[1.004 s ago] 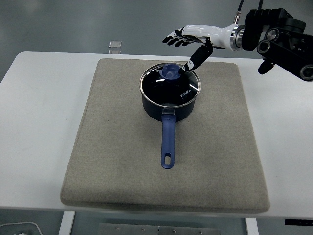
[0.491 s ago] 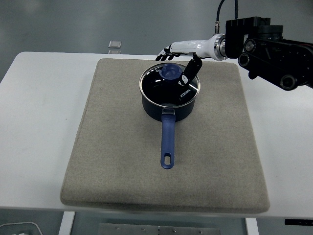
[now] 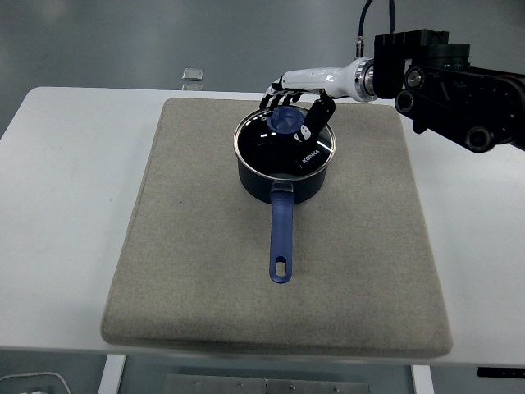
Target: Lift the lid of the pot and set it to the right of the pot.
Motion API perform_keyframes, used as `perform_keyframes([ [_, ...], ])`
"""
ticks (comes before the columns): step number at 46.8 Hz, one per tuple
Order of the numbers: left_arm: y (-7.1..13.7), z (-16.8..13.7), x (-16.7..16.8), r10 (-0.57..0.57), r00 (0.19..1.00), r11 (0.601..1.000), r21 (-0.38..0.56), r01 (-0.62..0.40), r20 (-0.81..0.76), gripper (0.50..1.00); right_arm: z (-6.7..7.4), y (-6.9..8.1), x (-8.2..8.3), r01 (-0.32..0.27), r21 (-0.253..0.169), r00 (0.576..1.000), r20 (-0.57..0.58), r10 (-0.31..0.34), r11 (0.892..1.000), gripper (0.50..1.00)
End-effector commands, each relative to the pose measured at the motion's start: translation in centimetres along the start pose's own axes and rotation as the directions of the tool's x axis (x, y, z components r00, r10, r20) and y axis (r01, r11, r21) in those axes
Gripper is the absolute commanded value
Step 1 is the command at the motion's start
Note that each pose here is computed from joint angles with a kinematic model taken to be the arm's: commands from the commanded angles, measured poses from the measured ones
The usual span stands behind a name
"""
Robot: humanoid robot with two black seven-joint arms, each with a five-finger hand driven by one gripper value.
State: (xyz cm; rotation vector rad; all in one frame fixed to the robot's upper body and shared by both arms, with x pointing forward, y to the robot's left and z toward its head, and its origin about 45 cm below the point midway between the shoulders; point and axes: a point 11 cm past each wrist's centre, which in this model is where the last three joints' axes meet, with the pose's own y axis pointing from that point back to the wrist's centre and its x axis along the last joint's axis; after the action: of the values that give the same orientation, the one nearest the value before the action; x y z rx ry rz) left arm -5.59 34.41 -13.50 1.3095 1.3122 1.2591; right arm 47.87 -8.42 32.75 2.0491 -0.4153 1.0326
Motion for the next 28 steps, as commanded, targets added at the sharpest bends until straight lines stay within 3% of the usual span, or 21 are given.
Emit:
perform_keyframes([
  [1,0.0,0.0,0.0,0.0,1.0,1.0,0.0,0.0,0.0,1.0,-0.03,0.0,-0.05,0.003,0.001,1.0,0.0,-0.003,1.0,0.778],
  [15,0.0,0.0,0.0,0.0,1.0,1.0,0.0,0.0,0.0,1.0,-0.09,0.02,-0.05,0.01,0.002,1.0,0.002,-0.01,1.0,0.721],
  [24,0.0,0.0,0.02,0.001,1.0,1.0,0.0,-0.001,0.0,1.0,-0.13,0.04,-0.01,0.012,0.003,1.0,0.001,-0.012,1.0,0.646],
  [28,0.0,0.0,0.0,0.0,1.0,1.0,0.0,0.0,0.0,1.0,-0.13,0.04,-0.01,0.012,0.003,1.0,0.001,-0.012,1.0,0.582],
])
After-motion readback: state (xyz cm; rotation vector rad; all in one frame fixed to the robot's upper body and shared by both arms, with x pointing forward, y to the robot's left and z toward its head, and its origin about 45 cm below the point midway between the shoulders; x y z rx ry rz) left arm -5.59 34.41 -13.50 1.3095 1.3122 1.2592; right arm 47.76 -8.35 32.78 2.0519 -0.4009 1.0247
